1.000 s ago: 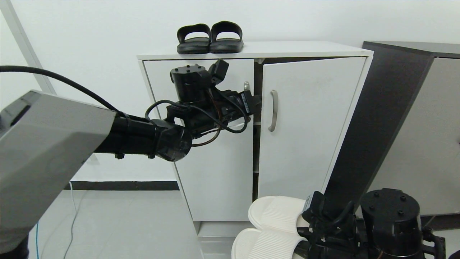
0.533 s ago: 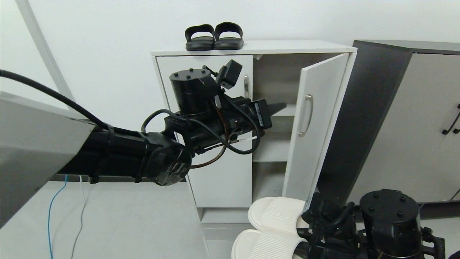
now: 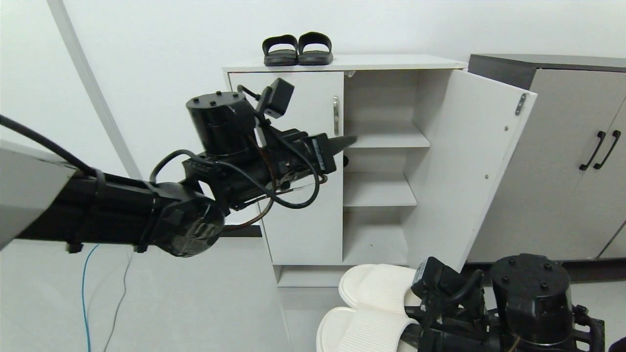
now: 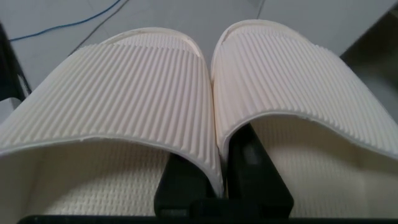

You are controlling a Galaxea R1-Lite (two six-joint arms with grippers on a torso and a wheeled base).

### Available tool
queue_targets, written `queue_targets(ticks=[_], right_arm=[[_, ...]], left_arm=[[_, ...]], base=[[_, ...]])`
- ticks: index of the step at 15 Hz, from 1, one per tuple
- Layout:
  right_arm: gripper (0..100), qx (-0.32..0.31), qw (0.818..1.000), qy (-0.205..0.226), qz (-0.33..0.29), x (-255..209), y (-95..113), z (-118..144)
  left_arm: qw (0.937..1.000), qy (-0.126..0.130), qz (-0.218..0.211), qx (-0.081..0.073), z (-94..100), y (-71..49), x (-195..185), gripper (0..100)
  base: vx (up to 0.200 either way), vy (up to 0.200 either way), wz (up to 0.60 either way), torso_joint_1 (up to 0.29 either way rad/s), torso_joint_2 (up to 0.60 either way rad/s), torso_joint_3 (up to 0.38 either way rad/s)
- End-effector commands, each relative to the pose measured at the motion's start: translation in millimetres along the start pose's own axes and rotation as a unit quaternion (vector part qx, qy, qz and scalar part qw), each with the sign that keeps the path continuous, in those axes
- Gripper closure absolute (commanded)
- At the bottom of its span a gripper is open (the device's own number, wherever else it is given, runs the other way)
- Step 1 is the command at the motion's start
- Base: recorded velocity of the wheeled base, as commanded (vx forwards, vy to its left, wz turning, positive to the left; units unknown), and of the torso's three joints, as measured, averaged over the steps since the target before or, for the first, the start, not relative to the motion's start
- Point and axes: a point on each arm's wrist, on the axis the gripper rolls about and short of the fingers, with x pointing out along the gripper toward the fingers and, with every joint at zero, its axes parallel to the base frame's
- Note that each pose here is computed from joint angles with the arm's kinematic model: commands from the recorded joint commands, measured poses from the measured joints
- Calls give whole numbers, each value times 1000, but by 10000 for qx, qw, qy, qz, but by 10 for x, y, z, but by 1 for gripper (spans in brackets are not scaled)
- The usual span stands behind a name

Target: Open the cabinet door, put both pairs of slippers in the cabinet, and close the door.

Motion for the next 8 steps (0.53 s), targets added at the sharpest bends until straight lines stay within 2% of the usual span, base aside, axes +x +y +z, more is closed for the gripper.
queue_targets(ticks=[1, 2, 4, 6, 8], right_arm=[[100, 27, 10000, 8, -54, 17, -35, -1], [100, 70, 9999, 43, -128, 56, -84, -13], [100, 117, 9997, 39, -221, 95, -144, -43], [100, 130, 9995, 6, -283, 134, -177, -69], [100, 124, 9994, -60, -314, 138, -188, -60]], left_arm=[[9989, -59, 368, 281, 133, -28, -520, 100], [9974, 31, 557, 460, 89, -151, -906, 100], [9933, 17, 957, 648, -22, -404, -1443, 100], [9873, -100, 1404, 739, -152, -604, -1884, 100], [9776, -146, 1965, 741, -307, -740, -2254, 100]], base=[[0, 0, 0, 0, 0, 0], [0, 0, 0, 0, 0, 0], [0, 0, 0, 0, 0, 0], [0, 0, 0, 0, 0, 0], [0, 0, 0, 0, 0, 0]])
